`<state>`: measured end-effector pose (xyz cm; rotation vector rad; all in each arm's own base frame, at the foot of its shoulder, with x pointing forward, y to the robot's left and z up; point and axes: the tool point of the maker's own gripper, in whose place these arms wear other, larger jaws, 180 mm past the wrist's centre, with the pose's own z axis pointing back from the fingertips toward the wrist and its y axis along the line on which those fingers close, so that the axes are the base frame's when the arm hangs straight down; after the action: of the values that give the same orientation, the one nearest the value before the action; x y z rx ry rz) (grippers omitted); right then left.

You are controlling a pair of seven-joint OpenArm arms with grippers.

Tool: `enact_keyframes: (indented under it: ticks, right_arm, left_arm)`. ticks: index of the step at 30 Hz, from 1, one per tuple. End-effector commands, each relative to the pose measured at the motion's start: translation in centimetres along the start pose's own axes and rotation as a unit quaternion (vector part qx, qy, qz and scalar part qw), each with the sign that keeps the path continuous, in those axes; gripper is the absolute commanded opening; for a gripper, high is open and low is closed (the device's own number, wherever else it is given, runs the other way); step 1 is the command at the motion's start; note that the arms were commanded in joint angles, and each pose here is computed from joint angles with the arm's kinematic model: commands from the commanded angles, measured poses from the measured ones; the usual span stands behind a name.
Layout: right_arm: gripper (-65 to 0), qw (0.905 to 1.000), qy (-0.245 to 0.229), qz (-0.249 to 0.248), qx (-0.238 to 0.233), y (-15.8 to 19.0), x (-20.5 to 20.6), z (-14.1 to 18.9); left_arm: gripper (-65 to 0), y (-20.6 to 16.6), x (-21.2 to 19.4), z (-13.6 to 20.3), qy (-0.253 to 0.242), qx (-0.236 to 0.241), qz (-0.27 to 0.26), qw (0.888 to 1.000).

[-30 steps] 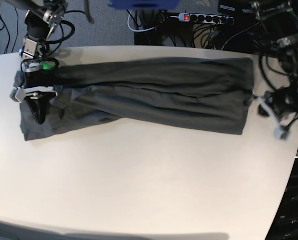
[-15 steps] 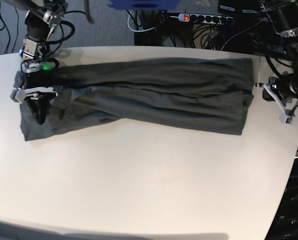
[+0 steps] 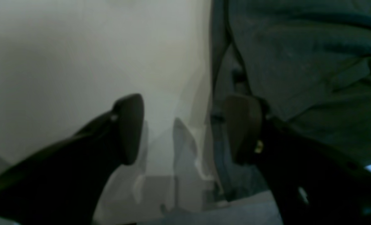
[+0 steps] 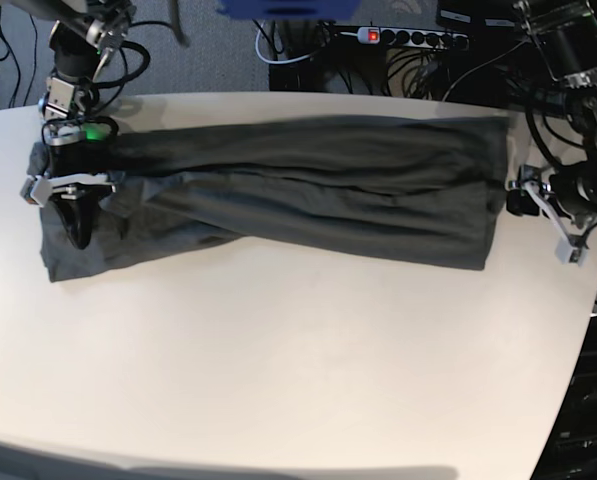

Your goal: Fold the T-shirt properly

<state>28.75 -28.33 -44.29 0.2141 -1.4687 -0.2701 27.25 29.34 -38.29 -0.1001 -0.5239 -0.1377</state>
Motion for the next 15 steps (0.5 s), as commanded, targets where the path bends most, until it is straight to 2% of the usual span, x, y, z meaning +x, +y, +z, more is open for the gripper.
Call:
enact_keyframes:
  ticks: [1, 2, 10, 15]
  right_arm:
    - [-64.3, 0.9843, 0.176, 0.016, 0.002, 0.6, -7.9, 3.2]
    - [-64.3, 0.9843, 0.176, 0.016, 0.002, 0.6, -7.9, 3.2]
    - [-64.3, 0.9841, 0.177, 0.016, 0.002, 0.6, -8.0, 3.4]
    - [-64.3, 0.9840, 0.177, 0.016, 0.002, 0.6, -8.0, 3.4]
  left_arm:
    - [-23.9, 0.7, 2.1, 0.8, -0.026, 0.006, -0.024, 0.999]
    - [-23.9, 0.6, 2.0, 0.5, -0.022, -0.002, -0.034, 0.999]
    - [-23.9, 0.9, 1.0, -1.8, 0.004, -0.029, 0.011, 0.999]
    - [-23.9, -0.5, 1.0, -2.5, 0.012, -0.045, -0.004, 0.999]
